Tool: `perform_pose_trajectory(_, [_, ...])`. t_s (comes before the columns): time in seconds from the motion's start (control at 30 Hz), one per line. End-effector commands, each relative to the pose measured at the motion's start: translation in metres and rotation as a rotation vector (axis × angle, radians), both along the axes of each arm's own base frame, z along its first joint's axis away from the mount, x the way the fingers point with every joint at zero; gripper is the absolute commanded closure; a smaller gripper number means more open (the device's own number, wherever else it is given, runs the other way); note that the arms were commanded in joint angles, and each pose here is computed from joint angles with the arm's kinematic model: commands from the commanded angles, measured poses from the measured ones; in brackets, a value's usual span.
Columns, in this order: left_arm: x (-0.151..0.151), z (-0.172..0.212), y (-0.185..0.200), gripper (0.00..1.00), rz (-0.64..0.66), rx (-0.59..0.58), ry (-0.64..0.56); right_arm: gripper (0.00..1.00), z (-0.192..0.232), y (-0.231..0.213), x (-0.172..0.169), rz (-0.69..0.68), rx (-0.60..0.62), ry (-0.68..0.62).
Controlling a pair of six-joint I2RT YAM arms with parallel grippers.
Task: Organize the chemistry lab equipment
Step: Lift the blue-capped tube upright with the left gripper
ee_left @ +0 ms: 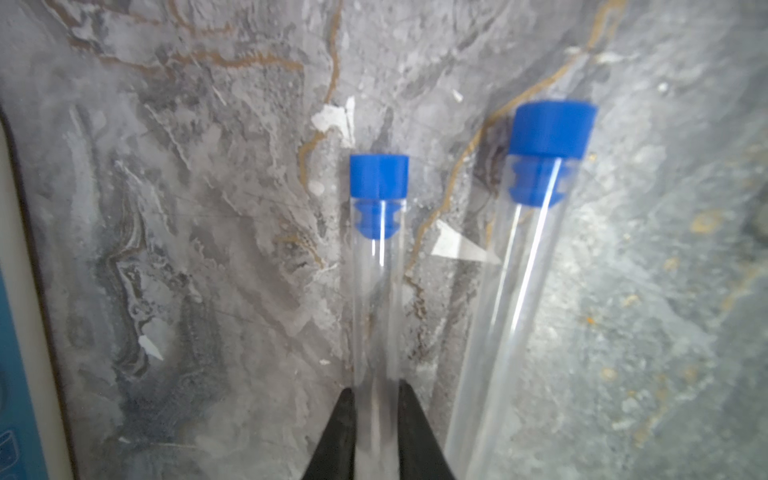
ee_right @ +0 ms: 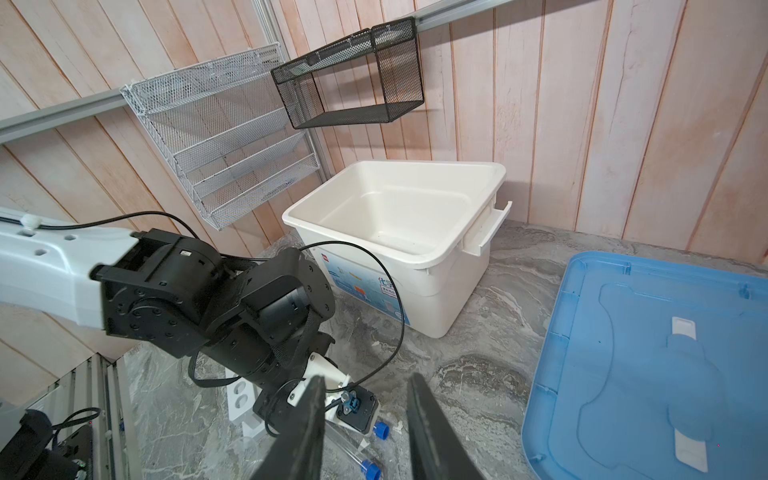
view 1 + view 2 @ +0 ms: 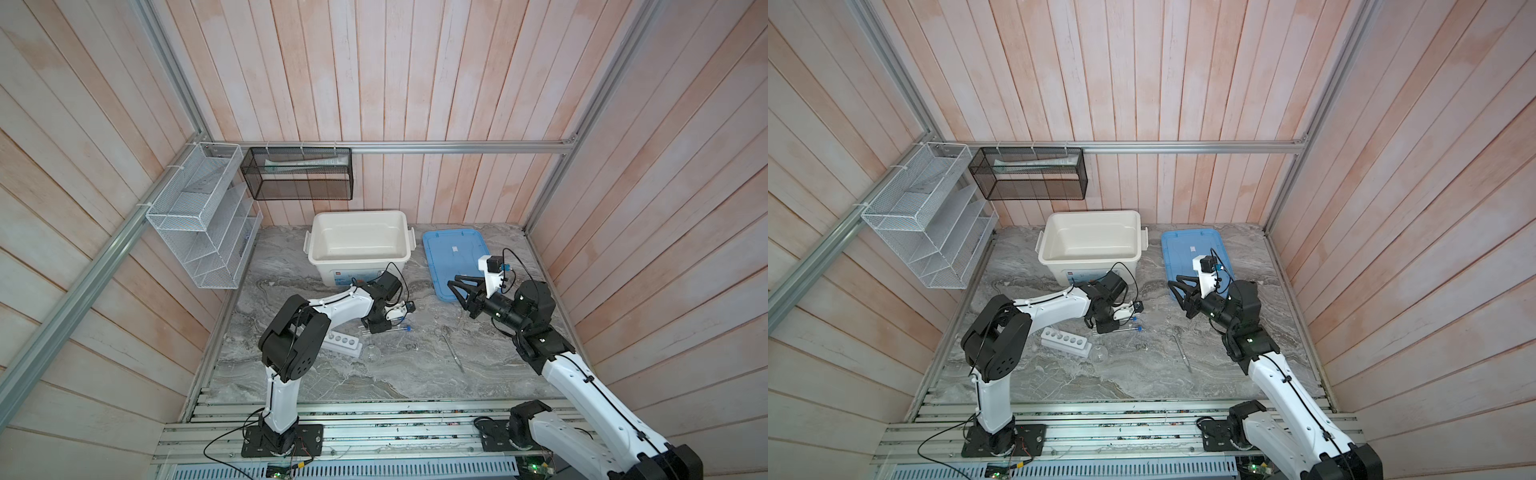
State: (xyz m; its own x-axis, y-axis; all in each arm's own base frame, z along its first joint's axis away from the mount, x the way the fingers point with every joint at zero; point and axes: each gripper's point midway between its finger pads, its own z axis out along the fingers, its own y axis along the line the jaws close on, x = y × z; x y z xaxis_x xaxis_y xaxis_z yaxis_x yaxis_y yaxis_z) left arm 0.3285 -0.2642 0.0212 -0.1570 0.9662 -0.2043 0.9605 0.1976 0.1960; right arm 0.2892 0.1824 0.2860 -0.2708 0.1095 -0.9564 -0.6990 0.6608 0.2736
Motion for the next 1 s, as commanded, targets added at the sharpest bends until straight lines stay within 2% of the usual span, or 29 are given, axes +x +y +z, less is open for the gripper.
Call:
perform_pose_trajectory(0.0, [-0.006, -0.009, -0.002, 0.81, -0.01, 0.009, 0.034, 0.65, -0.001, -0.004, 0.002, -0.019, 0.01, 0.005])
perform_pose_trajectory(0.27, [0.006, 0.031, -0.004, 0.83, -0.002, -0.066, -0.089, 0.65, 0.004, -0.008, 0.006, -0.055, 0.012, 0.012])
perform_pose_trajectory(0.47, [0.018, 0.075, -0.008, 0.83, 0.011, -0.203, -0.249, 0.65, 0.01, -0.012, 0.008, -0.081, 0.023, 0.031])
perform_pose_trajectory(0.57, [0.021, 0.108, -0.012, 0.83, 0.032, -0.331, -0.319, 0.63, 0.015, -0.011, 0.006, -0.075, 0.018, 0.045])
perform_pose_trajectory(0.7, [0.019, 0.161, -0.006, 0.83, 0.089, -0.563, -0.377, 0.54, 0.025, -0.008, -0.002, -0.038, 0.023, 0.044])
perform_pose_trajectory(0.83, [0.004, 0.212, 0.009, 0.82, 0.133, -0.819, -0.376, 0.5, 0.033, 0.016, -0.019, 0.111, 0.026, 0.053])
perform_pose_trajectory(0.97, [-0.017, 0.238, 0.025, 0.82, 0.142, -1.002, -0.307, 0.47, 0.043, 0.048, -0.03, 0.21, -0.028, 0.036])
